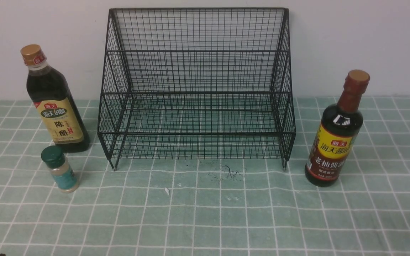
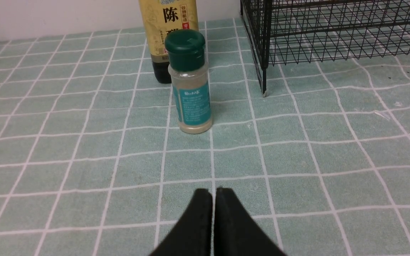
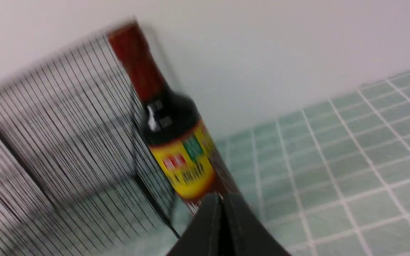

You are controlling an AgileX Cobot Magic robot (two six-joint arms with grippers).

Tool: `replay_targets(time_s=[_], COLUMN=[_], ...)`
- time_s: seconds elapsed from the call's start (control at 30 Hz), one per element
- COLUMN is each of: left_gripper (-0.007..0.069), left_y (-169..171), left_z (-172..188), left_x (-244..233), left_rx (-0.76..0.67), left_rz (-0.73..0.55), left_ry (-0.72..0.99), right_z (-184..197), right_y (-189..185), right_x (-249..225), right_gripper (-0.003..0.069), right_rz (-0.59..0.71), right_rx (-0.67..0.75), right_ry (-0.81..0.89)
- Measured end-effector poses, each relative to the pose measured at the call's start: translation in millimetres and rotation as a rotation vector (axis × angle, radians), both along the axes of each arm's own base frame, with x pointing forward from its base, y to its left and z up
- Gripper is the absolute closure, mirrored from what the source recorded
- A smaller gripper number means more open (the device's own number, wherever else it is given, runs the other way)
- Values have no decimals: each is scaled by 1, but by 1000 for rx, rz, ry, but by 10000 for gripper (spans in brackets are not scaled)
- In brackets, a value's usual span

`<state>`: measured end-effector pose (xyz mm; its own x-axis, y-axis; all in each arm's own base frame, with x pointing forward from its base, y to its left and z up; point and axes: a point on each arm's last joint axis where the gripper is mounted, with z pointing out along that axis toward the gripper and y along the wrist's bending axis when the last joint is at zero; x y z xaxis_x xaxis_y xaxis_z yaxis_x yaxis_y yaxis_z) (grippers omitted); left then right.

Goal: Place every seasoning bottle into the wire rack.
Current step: Use the right arm to grab the condiment bottle closest to it

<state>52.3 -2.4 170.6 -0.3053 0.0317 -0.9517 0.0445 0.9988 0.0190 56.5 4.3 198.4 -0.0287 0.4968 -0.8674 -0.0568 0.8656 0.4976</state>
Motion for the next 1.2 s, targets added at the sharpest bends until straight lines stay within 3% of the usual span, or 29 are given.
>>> replay_targets(time_s=[0.17, 0.47, 0.7, 0.8, 1.03, 1.2], left_gripper=[631, 631, 631, 631, 631, 631], left_y=[0, 0, 0, 0, 0, 0], left_z=[0, 0, 0, 0, 0, 0], left_x=[0, 0, 0, 0, 0, 0], left_rx=[0, 0, 0, 0, 0, 0], left_rz=[0, 0, 0, 0, 0, 0], left_ry=[0, 0, 0, 0, 0, 0], right_z=[14, 32, 109, 155, 213, 221], right_y=[-7, -19, -4, -1, 2, 11], right_x=[-1, -7, -9, 12, 77, 132], right_gripper=[673, 673, 673, 673, 631, 522], right_rz=[-45, -153, -53, -31, 19, 128], right_rx=[321, 312, -49, -243, -433, -473], right_ry=[-147, -368, -338, -154, 135, 244])
